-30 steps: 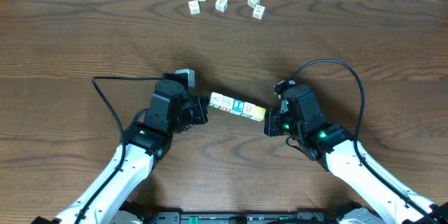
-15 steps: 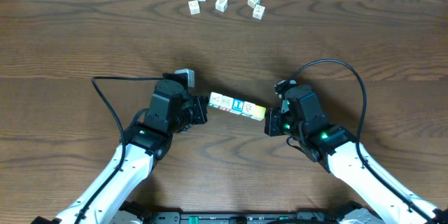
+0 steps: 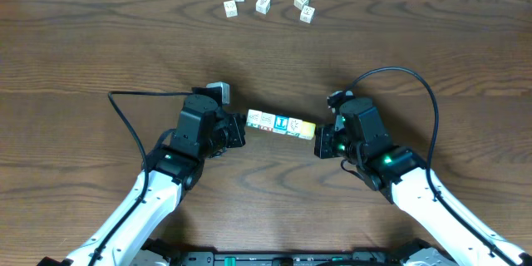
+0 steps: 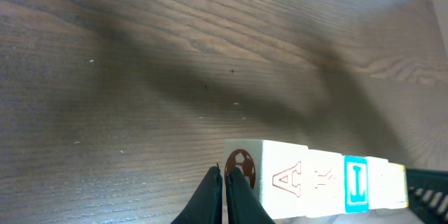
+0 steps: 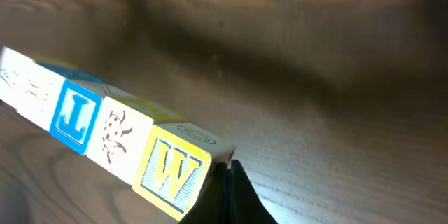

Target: Lift 5 blocks

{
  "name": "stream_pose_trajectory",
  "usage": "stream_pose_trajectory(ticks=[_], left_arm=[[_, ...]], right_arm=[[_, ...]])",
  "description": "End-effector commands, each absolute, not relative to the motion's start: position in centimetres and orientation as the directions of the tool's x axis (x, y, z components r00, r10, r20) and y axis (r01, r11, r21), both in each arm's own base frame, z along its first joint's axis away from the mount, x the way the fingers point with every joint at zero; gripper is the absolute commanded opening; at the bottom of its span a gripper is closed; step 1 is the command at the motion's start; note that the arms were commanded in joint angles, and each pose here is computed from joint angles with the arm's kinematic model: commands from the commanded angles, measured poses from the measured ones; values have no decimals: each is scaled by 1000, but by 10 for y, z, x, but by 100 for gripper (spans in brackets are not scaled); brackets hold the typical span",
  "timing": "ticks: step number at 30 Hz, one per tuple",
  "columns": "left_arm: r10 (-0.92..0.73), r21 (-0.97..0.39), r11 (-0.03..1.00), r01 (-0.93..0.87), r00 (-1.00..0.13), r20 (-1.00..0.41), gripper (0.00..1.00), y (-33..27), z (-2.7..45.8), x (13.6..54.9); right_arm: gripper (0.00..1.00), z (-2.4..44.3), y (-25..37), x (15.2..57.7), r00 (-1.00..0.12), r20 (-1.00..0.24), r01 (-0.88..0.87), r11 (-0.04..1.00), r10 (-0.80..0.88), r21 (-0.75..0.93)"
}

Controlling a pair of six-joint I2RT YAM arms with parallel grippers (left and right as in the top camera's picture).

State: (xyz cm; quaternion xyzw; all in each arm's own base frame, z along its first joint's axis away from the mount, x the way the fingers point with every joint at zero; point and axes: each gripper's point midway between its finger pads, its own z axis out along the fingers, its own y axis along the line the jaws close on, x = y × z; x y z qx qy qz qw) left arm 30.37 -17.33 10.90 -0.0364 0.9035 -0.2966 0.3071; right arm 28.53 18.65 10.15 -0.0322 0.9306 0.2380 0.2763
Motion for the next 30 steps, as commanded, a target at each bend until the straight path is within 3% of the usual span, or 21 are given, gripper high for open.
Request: stream_pose_trajectory(ticks=[1,30], left_arm=[[-129,-694,663,279,-871,-474,7,-225,135,273],[-139,-698,652,297,-858,-495,7,-225,147,274]], right_arm=[[1,166,251,262,-827,-561,-430,676,-30,599],[1,159,246,261,-854,-521,-373,706,-6,602]])
